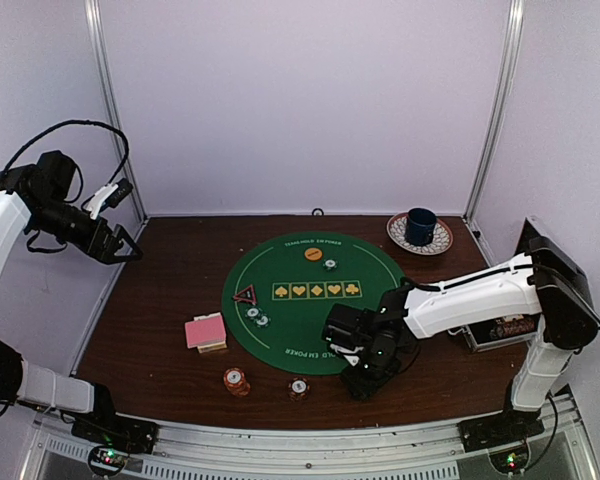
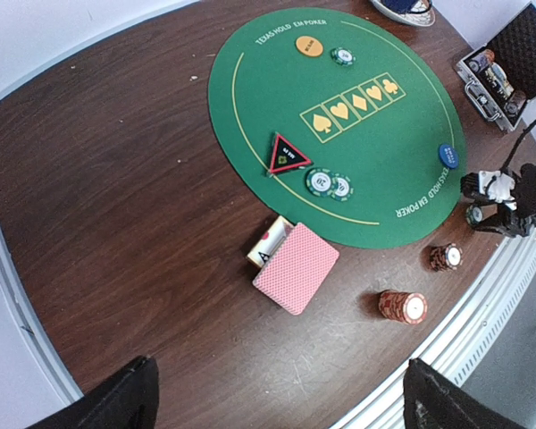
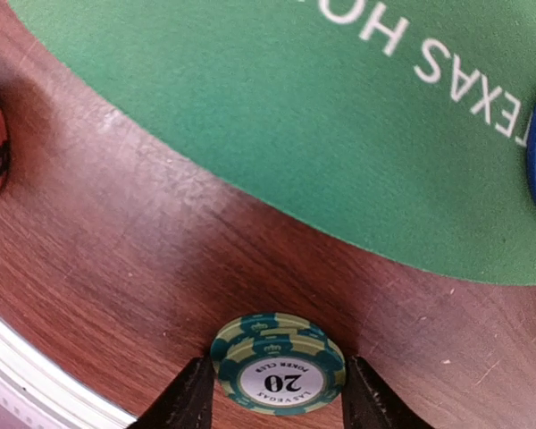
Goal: Distribute texas hold em gaming equipment
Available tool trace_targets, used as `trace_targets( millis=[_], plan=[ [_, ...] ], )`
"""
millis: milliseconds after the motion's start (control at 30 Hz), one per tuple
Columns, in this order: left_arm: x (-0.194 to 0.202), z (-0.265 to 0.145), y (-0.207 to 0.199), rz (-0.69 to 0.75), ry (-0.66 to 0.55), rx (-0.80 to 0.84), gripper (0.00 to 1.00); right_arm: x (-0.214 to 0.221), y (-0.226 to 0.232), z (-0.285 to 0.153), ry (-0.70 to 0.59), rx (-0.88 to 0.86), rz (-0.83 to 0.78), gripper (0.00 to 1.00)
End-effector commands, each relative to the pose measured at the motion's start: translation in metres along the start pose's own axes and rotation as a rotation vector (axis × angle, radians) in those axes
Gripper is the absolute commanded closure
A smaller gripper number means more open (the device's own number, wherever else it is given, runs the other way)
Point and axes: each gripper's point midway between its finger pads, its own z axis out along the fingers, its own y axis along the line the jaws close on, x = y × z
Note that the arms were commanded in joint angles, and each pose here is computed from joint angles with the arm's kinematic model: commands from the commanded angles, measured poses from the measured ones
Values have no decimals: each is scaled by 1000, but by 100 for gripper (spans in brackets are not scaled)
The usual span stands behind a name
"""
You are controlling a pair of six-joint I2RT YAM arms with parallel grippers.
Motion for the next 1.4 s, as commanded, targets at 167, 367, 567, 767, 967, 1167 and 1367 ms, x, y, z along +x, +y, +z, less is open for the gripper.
trace_targets(
  millis=[167, 367, 567, 767, 967, 1167, 1367],
  plan=[
    [-6, -5, 0, 19, -22, -8, 2, -9, 0, -26, -40, 25, -23, 52],
    [-7, -6, 0, 20, -23, -12, 3, -11, -2, -40, -53, 38, -33, 61],
    [-6, -6, -1, 19, -24, -11, 2, -11, -3, -42, -55, 41, -33, 63],
    [-4, -6, -1, 19, -18, -11, 2, -13, -1, -40, -68, 41, -45, 29],
    [-5, -7, -1, 23, -23, -14, 2, -10, -3, -21, -38, 68, -56, 15],
    [-4, -8, -1, 27, -21, -20, 2, -12, -2, 0, -24, 67, -54, 18],
    [-5, -9, -1, 28, -19, -21, 3, -5, -9, 17, -2, 91, -48, 25]
  ],
)
